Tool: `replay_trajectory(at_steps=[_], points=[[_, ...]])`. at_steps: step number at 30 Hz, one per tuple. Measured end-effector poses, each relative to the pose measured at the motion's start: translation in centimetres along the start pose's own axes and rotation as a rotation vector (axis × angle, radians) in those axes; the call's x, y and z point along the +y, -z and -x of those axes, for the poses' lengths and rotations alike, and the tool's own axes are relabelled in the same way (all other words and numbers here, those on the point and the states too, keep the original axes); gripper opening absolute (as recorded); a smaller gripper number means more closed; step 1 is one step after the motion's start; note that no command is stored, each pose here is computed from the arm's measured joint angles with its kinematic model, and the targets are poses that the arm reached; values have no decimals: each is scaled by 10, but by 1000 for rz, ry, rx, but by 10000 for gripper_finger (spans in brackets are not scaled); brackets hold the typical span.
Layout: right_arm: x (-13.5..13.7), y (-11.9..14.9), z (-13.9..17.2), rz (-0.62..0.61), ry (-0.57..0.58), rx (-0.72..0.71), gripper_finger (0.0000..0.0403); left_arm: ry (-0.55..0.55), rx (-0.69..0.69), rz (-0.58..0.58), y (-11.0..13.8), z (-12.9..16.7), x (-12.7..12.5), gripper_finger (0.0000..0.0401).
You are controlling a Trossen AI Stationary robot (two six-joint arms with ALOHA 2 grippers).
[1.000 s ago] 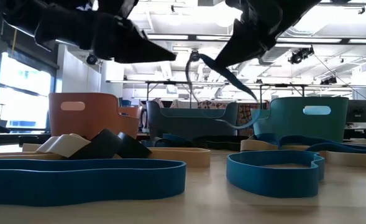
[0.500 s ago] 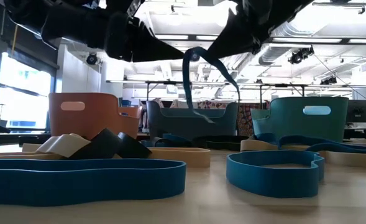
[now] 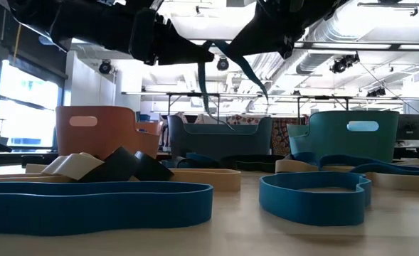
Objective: Sort rubber bands into baskets
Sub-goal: Put the blue rubber band into the orange bin
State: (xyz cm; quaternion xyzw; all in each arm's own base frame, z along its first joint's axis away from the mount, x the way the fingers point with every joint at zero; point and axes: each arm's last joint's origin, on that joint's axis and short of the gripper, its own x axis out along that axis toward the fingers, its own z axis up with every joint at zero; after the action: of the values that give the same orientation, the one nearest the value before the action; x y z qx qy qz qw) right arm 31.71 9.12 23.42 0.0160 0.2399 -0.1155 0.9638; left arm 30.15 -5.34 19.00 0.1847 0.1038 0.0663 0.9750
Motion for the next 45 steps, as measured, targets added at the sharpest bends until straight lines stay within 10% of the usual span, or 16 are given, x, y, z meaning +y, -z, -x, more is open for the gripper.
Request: replay_trajectory(at_steps=[15,25,45], points=[[1,1,0,23,-54,19,11,7,-4,-50,-1,1,-2,9],[2,6,2,64,14,44,128,-116,35,-55,-9,10,10,1],[3,8,5,53,88,36,172,-504,393,107,-25,88,147,0]])
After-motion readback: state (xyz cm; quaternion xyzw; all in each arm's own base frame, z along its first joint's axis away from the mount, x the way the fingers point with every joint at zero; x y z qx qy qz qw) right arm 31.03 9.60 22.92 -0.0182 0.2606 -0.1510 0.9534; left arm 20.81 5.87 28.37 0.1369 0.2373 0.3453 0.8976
